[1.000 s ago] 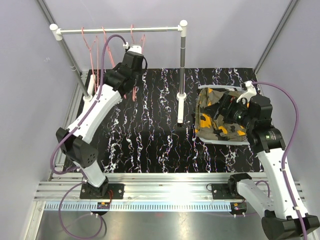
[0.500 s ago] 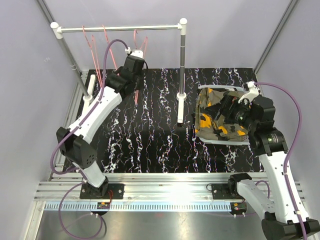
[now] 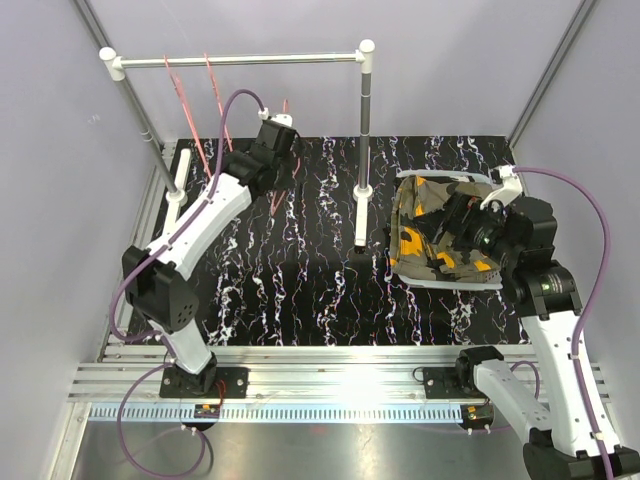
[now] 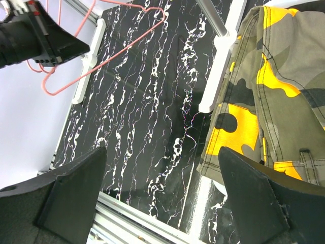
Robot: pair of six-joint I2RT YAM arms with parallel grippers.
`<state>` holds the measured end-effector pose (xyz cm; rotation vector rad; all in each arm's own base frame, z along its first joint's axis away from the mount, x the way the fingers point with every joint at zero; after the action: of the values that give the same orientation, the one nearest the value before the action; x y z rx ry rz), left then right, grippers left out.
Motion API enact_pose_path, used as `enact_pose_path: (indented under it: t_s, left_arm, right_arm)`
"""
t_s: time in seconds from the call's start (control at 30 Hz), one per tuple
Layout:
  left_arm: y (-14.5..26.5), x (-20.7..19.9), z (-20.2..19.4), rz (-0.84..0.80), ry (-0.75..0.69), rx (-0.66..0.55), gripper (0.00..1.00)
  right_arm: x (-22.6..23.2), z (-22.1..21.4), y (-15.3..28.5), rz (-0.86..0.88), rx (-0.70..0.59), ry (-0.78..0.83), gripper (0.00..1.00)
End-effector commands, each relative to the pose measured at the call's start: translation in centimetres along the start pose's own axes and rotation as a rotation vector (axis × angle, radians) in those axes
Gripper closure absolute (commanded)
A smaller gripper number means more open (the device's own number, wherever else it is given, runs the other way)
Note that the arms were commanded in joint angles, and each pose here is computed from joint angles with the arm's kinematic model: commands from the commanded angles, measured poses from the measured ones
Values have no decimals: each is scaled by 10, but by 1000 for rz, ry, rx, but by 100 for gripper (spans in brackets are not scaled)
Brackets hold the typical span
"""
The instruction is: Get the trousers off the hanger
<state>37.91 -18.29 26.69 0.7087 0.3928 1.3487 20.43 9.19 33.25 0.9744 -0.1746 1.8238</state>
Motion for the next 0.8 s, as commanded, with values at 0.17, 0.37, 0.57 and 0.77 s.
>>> enact_pose_path:
  t_s: [0.17,0.37,0.57,0.77]
  left_arm:
    - [105,17,42,-87,130,-344,100]
    - [157,27,55,-150,187,-562,100]
    - [151,37,75,-59,173,-531,100]
    - [132,44,102,-10,169,-470,100]
  right_arm:
    - [16,13,12,37,-54,38,1]
    - [23,18,18,59,-73,42,1]
    - [30,23,19,74,-77,39,1]
    - [32,25,24,74,-88,56,1]
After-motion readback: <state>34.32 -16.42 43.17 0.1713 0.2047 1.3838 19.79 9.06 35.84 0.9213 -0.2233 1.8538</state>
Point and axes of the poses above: each gripper's point midway between its finger pads, its own y axis back along the fingers, its own x axis along the line the jaws close on, z = x × y, the point moved 5 cm from there along y, back along the fingers, and after that the axes turned 12 degrees about -y, right-handed, at the moved point
